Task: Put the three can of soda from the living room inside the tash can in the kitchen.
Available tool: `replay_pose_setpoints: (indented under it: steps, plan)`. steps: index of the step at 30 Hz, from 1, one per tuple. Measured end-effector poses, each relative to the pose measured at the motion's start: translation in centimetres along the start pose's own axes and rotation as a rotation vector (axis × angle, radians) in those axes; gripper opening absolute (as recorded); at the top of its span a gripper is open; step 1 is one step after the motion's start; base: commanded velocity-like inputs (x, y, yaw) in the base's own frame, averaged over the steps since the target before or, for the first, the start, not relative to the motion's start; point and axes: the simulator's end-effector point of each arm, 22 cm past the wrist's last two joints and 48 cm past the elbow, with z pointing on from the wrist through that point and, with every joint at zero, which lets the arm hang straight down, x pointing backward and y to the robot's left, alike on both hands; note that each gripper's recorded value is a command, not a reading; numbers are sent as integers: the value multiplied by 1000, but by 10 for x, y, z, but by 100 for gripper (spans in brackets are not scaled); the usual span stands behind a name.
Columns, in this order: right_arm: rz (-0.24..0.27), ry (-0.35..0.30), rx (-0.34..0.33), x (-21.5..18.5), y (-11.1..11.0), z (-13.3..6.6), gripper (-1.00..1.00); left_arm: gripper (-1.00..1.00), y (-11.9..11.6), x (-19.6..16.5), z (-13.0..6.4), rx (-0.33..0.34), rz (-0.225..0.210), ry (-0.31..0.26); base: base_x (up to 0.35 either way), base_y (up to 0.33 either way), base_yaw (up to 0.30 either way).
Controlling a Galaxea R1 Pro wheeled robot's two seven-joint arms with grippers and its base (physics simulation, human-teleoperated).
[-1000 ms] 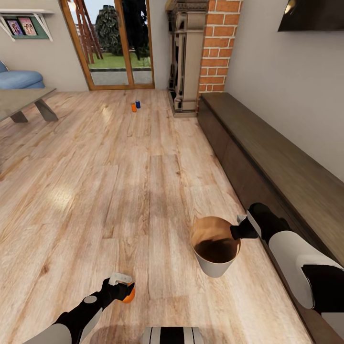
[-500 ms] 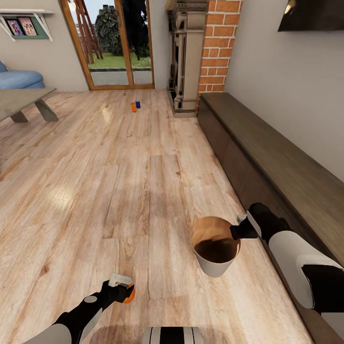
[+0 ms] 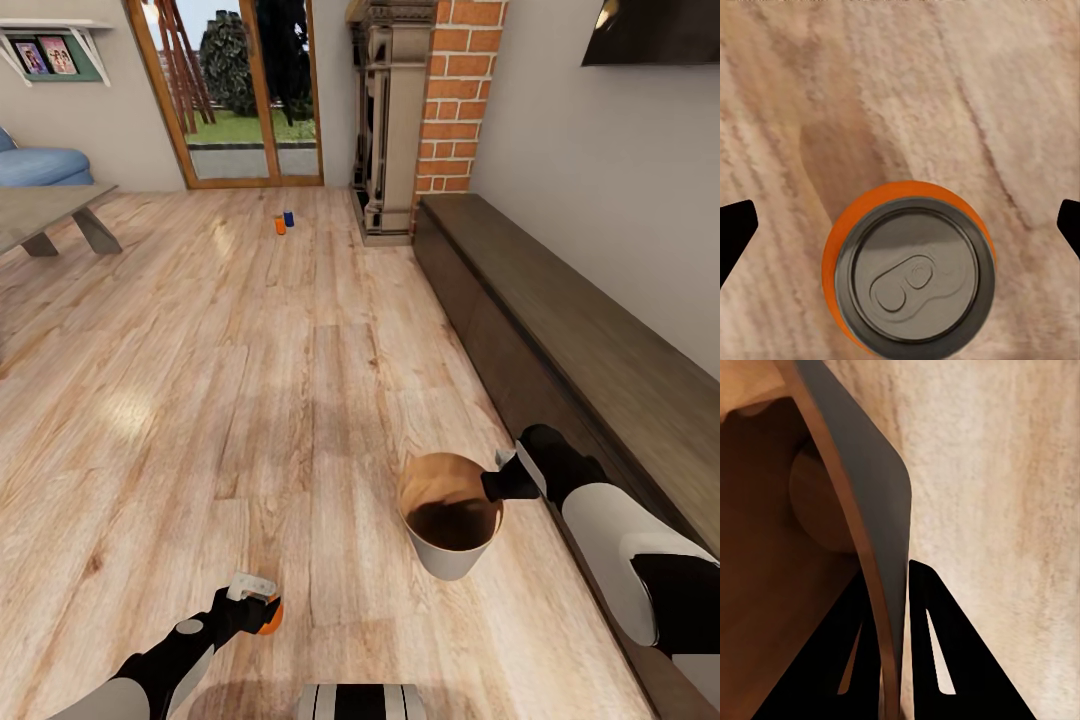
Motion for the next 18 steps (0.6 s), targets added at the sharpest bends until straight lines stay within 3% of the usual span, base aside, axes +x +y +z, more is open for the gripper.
replay_pose_setpoints:
  steps: [11,18]
  plan:
    - [5,51,0,12,-3,30,-100,100,-2,27,11,8,-9,48,0,0,0]
    - [7,60,-1,14,-3,36,-100,100,-3,31,12,10,-10,52,0,0,0]
